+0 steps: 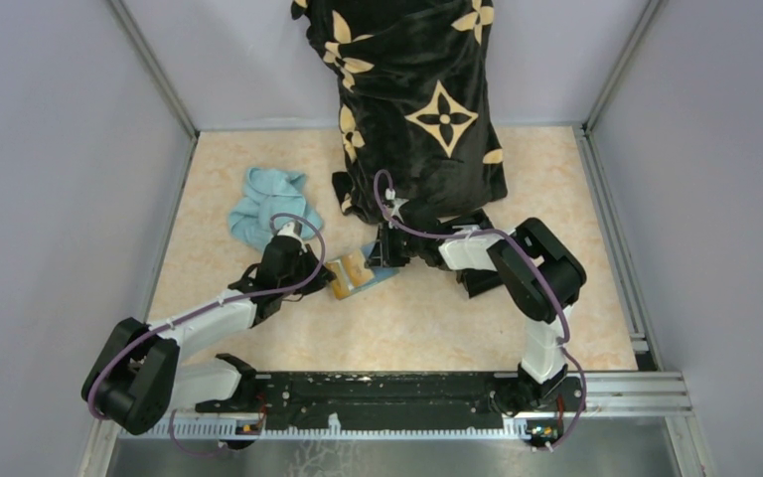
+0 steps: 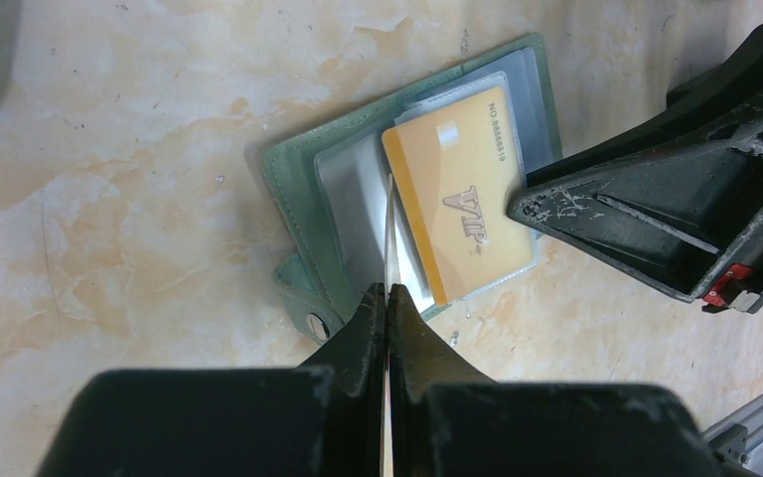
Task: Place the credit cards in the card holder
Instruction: Insert the credit card into the card holder.
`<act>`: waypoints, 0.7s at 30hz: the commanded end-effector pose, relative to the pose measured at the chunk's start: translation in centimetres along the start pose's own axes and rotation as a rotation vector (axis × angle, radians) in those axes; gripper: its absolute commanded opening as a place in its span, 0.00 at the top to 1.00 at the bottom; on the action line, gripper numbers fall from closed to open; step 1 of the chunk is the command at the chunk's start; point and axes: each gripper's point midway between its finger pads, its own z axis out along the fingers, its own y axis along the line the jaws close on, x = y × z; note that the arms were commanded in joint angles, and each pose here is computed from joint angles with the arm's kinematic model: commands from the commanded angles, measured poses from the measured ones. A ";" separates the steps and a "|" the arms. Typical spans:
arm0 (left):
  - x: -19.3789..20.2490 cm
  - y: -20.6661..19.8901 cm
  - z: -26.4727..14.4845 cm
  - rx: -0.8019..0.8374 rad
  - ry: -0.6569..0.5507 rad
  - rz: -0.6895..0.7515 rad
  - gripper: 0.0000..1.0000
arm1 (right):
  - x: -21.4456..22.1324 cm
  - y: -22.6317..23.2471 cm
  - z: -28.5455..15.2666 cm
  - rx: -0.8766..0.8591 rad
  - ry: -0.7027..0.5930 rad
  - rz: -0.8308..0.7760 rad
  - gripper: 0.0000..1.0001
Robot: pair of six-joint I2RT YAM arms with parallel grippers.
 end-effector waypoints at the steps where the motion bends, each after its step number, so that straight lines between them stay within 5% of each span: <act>1: 0.4 1.1 0.0 -0.039 0.004 0.009 1.00 | -2.3 3.6 -1.1 -0.126 -0.070 -0.040 0.80; 21: 0.5 1.3 0.3 -0.050 0.016 0.014 1.00 | -2.9 7.6 -1.4 -0.213 -0.079 -0.074 0.79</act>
